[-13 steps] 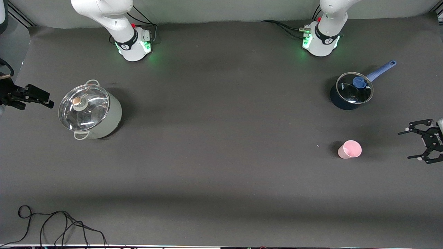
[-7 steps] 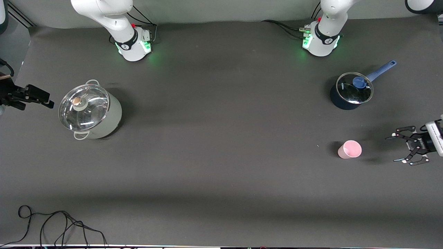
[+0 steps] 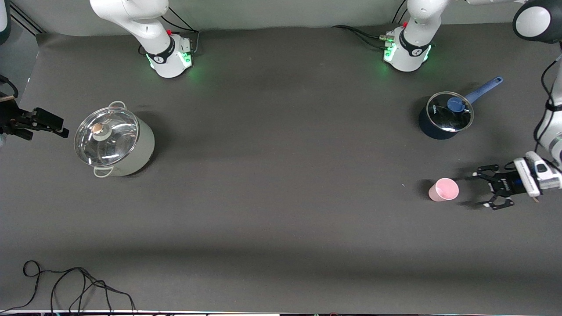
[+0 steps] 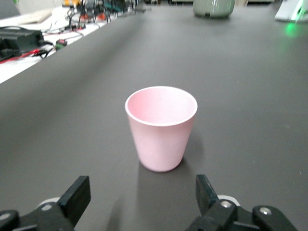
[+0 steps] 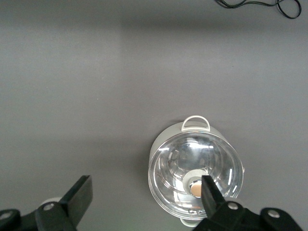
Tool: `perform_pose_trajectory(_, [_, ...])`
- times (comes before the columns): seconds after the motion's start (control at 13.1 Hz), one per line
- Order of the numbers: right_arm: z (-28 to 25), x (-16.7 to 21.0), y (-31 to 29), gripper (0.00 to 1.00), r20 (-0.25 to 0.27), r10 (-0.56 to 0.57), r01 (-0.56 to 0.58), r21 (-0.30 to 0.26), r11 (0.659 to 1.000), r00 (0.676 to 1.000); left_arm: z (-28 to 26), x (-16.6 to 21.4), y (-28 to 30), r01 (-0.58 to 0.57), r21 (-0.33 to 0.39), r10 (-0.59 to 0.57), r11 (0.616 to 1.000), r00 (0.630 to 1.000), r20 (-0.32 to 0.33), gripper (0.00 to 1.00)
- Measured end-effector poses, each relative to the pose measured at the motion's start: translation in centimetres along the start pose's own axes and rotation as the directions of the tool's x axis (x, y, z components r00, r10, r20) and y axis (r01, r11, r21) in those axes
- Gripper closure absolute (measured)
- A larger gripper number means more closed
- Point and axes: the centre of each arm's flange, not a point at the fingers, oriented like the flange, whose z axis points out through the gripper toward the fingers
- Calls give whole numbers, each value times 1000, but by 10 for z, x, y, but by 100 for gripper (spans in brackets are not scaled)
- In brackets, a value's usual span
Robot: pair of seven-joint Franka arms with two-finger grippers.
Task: Transfer pink cup from left to right arm
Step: 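Lower the open left gripper around the pink cup, then close the left gripper on the pink cup and lift it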
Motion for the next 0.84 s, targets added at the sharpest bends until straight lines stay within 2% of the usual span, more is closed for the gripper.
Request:
perform_pose_trajectory(0.3, [0,0,0,0,1,0,0,0,1000,1000,28,-20,11,-4,-38,1,999,997,-78,2])
perform_pose_trajectory(0.61, [1,0,0,0,1,0,0,0,1000,1000,63,-25,15,6,-81,-19,997,987,-158,2])
perform_pose_trajectory(0.84, [1,0,0,0,1,1,-1,0,1000,1000,89,-22,13,1,-96,-20,995,981,-194,2])
